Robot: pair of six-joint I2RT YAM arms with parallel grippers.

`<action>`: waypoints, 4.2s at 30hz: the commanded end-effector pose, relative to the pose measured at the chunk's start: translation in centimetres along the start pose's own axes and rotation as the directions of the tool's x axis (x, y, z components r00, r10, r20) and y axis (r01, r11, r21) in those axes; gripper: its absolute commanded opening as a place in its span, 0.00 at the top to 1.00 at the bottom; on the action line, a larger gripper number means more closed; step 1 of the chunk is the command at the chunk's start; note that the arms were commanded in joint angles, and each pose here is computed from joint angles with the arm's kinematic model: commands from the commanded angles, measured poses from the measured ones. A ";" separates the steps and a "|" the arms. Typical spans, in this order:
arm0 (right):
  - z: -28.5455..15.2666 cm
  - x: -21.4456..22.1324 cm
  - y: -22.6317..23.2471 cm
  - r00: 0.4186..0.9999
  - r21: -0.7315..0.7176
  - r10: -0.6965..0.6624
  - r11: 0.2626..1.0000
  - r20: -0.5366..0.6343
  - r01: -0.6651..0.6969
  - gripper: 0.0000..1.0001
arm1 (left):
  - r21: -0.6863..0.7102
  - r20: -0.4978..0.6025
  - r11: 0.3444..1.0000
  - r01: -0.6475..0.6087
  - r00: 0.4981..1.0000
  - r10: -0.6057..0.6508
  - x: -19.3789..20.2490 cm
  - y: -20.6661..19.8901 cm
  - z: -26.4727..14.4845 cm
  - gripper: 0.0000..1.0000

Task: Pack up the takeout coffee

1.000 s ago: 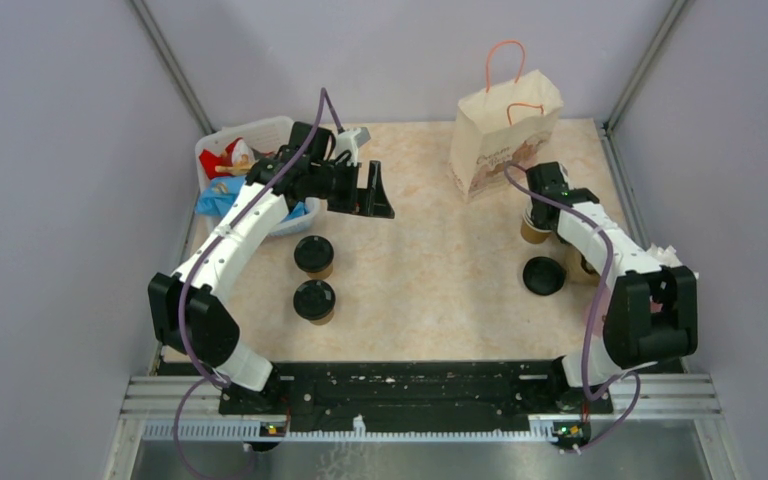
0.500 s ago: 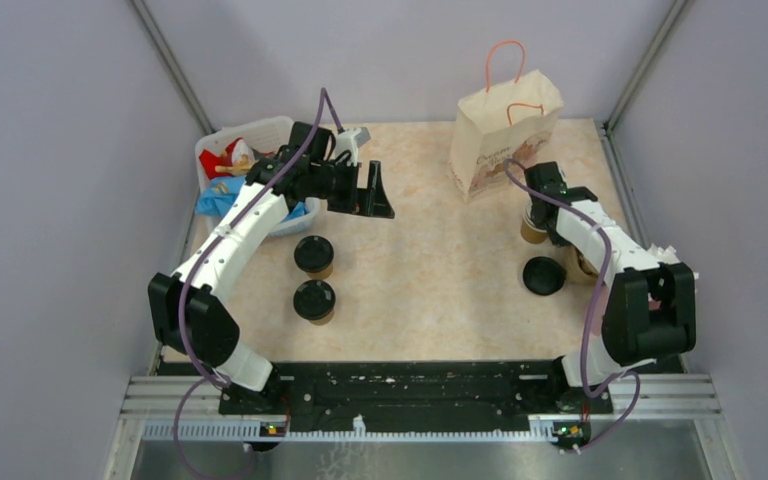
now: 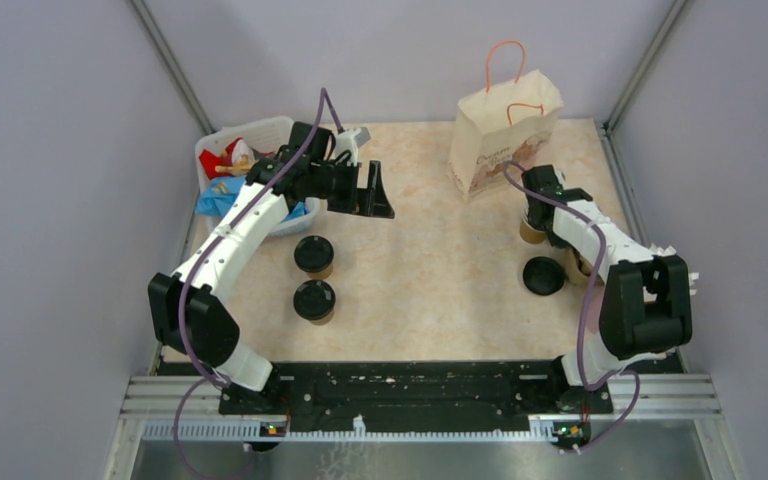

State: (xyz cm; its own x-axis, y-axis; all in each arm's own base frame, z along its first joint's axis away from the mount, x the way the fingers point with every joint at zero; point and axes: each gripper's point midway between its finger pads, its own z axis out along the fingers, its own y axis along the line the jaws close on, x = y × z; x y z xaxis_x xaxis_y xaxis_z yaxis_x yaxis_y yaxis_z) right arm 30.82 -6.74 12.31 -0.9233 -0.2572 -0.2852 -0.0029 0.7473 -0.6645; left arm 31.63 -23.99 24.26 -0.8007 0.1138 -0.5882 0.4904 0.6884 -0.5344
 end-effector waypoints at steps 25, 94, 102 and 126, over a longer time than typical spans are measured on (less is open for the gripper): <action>2.1 0.5 -3.3 0.990 0.175 0.143 0.974 0.000 -0.140 1.00 | 0.034 0.072 0.999 -0.040 0.997 0.038 -1.4 -1.4 -1.5 0.02; -36.6 -6.9 12.9 0.240 -0.149 0.015 0.821 0.971 0.551 0.94 | 0.280 0.227 0.890 0.360 0.876 -0.426 -4.1 -7.8 -9.6 1.00; -33.6 -4.5 13.2 0.521 -0.473 0.168 0.700 0.837 0.535 0.10 | 0.323 0.320 0.922 0.212 0.893 -0.317 -5.2 -7.8 -9.7 1.00; -31.7 -11.9 5.4 0.774 -0.845 0.570 -0.527 -0.274 0.090 0.28 | 0.458 0.400 0.875 0.155 0.844 -0.359 -5.5 -7.4 -12.8 1.00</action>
State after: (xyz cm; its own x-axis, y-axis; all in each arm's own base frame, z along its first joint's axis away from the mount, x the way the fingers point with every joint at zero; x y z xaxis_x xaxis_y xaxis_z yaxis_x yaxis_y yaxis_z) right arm 30.30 19.70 30.21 -0.8352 0.4028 -0.3745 -0.2900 0.2560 0.9222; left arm 28.75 -20.54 36.64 -0.7487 -0.4201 -0.5128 0.3848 0.3545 -0.8522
